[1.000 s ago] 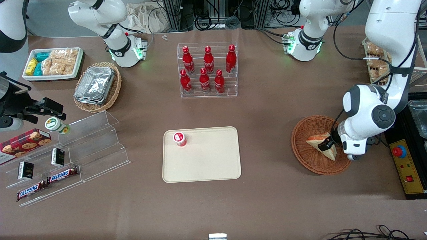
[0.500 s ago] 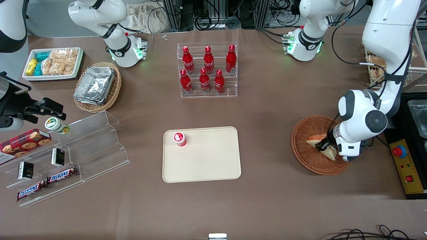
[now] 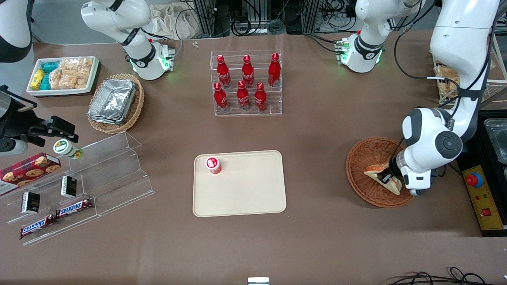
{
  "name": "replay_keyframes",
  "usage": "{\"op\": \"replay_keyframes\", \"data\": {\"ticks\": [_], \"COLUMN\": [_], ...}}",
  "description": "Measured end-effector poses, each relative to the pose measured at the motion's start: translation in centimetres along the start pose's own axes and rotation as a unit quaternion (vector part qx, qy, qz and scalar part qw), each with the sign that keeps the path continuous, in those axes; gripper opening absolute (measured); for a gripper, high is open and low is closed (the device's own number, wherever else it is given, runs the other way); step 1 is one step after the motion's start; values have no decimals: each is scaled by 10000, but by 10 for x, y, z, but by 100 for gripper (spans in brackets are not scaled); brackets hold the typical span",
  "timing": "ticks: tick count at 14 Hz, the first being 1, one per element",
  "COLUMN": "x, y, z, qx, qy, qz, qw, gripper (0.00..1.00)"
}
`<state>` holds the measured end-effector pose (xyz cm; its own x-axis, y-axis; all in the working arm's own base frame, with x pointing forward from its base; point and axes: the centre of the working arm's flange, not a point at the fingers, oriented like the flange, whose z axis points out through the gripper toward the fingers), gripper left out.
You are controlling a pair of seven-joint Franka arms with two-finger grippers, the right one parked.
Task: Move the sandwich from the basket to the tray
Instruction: 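Lower the open left gripper over the sandwich and close on it, then lift the sandwich out of the basket with the left gripper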
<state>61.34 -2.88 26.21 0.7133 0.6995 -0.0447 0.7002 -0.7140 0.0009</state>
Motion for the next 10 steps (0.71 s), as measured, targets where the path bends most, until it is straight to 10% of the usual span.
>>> {"op": "replay_keyframes", "data": {"ticks": [6,10], "x": [21,9], "y": [13,32], "z": [-129,-220], "qx": [684,611], "qy": [-306,-302], "qz": [106,514], "qw": [9971,9964], "gripper": [21,21]}}
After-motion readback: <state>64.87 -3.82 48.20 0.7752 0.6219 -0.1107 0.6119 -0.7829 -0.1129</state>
